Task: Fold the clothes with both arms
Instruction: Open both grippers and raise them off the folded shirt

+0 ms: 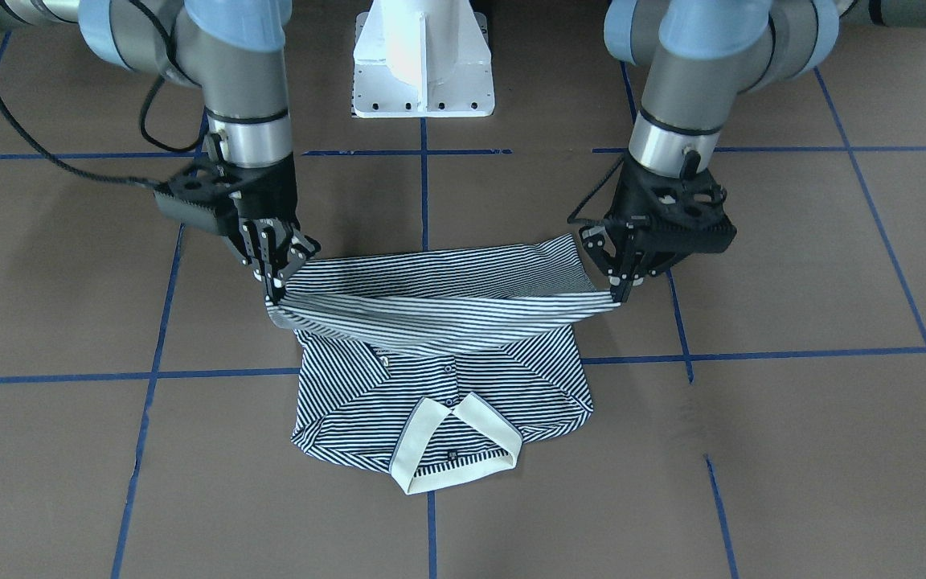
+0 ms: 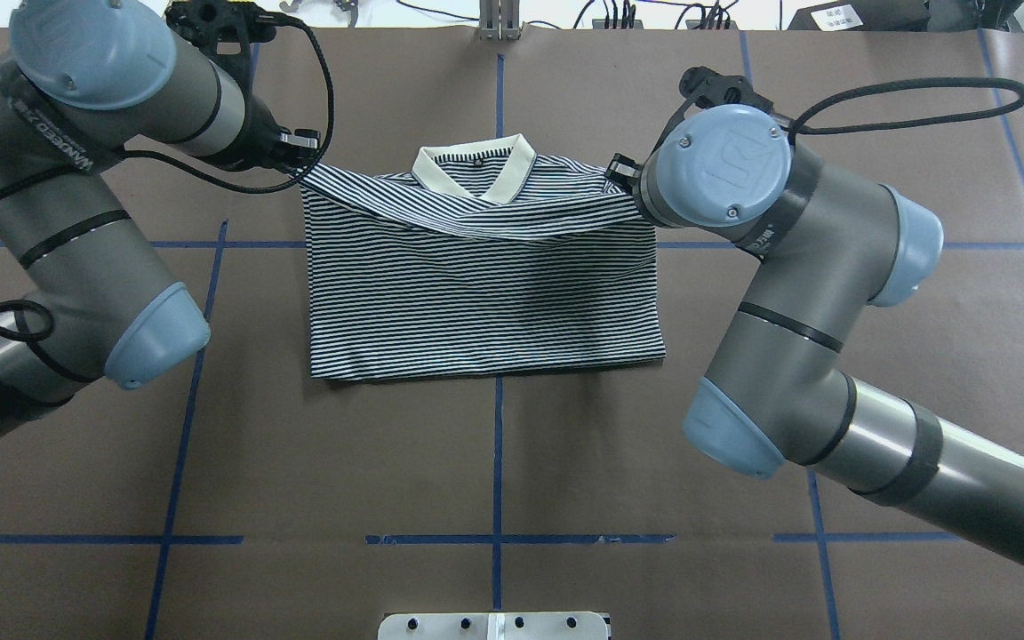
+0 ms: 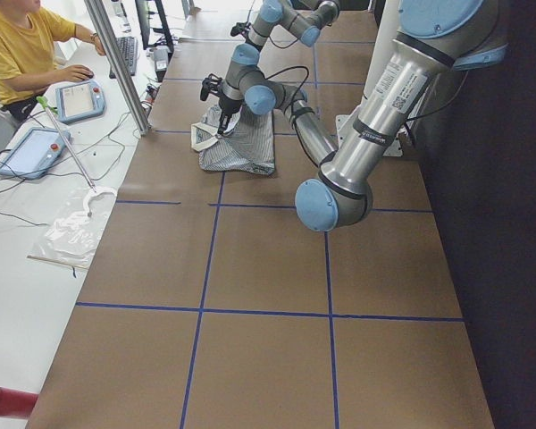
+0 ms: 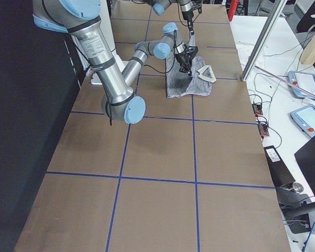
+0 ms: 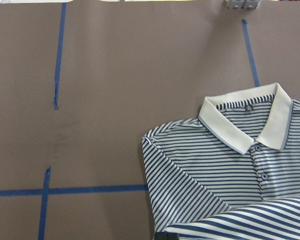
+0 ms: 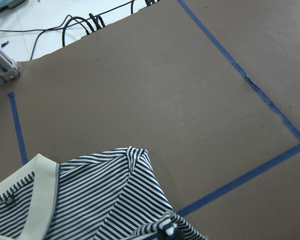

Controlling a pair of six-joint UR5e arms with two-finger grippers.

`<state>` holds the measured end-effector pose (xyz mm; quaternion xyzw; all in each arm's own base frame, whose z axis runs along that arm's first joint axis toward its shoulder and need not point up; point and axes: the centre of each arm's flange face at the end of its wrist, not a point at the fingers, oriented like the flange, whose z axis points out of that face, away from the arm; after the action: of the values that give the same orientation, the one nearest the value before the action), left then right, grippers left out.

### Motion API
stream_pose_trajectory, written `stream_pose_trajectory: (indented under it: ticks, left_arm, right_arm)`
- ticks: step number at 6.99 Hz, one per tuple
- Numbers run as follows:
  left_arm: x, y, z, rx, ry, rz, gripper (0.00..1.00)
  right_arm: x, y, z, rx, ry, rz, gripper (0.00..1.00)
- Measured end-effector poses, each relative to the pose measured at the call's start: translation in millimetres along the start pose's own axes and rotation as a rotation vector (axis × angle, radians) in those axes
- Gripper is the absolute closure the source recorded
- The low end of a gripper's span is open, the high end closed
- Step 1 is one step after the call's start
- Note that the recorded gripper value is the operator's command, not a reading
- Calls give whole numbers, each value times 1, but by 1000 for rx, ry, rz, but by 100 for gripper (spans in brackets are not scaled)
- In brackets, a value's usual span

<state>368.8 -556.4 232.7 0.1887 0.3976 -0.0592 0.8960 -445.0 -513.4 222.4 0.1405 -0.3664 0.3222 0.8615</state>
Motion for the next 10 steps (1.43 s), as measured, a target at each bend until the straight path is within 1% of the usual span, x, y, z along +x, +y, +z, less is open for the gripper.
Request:
stream_pose_trajectory:
  ticks: [2,3,4,5,6,7,8,9,10]
  left_arm:
    - [-17,-21,68,26,-15,-4,100]
    - [-27,-27,95,43,-28,-5,100]
    - [-33,-29,112,48,-35,-5,100]
    - [-34,-27,124,42,-42,-4,94]
    - [-32,-23,131,35,-43,-1,1]
    - [-31,-18,134,29,-43,9,0]
    - [-29,-13,134,30,-31,33,0]
    - [-28,-7,126,39,-4,73,0]
    - [-32,0,114,41,24,120,0]
  right_arm:
    - [-14,-21,81,24,-3,7,100]
    - [-10,-30,111,33,2,0,100]
    - [-7,-34,126,36,11,-7,100]
    - [-5,-34,133,35,17,-12,97]
    - [-4,-32,136,33,20,-16,1]
    - [-4,-27,138,29,23,-36,0]
    - [-5,-21,138,26,21,-85,0]
    - [-5,-27,133,12,10,-141,0]
    - [-2,-44,124,-25,-6,-199,0]
